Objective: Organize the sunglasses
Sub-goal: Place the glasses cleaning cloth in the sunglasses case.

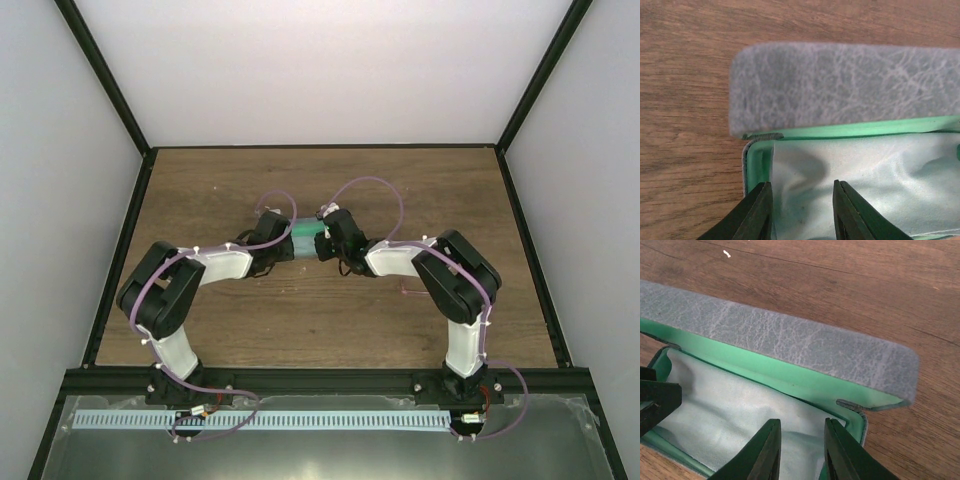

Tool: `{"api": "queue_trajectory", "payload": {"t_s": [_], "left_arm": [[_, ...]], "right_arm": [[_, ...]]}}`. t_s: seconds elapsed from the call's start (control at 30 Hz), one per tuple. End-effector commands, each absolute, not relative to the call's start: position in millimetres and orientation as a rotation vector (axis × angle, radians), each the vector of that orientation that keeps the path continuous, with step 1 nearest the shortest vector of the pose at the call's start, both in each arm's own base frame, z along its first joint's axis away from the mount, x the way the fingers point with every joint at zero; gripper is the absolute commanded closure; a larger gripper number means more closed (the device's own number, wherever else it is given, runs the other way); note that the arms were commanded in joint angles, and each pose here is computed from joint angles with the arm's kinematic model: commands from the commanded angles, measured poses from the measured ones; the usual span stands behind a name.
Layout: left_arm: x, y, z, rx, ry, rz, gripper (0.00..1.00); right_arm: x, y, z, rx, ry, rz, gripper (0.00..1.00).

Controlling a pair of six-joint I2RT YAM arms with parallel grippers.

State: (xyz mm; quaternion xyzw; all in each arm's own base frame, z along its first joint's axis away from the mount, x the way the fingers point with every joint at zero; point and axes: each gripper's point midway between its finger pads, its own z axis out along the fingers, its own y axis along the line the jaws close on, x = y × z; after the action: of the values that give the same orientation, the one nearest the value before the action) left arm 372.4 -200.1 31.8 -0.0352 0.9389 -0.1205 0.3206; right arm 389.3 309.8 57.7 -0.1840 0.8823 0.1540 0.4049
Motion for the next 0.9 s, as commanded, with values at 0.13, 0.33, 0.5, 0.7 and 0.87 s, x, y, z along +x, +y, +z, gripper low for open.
{"api": "queue_trajectory", "payload": {"t_s": [0.13,0.33,0.5,0.7,0.87], "left_arm": [[379,-204,44,-0.1,2.439,-0.344,0.61],[379,-199,55,-0.133,2.403,-0.338,0.58],[376,-198,63,-0.125,2.387,-0.284,0.62],[373,-206,70,-0.107,2.375,-0.287,0.62],[370,-230,68,-0.05,2.393,-0.42,0.62]], "right_arm": [[396,320,92,-0.454,2.159,0.461,0.75],[391,346,83,-0.513,2.166,0.613,0.97],[395,347,68,-0.5,2.192,0.602,0.99],[401,338,49,-0.466,2.242,0.582,0.99],[403,328,42,-0.447,2.259,0.554,0.99]]}}
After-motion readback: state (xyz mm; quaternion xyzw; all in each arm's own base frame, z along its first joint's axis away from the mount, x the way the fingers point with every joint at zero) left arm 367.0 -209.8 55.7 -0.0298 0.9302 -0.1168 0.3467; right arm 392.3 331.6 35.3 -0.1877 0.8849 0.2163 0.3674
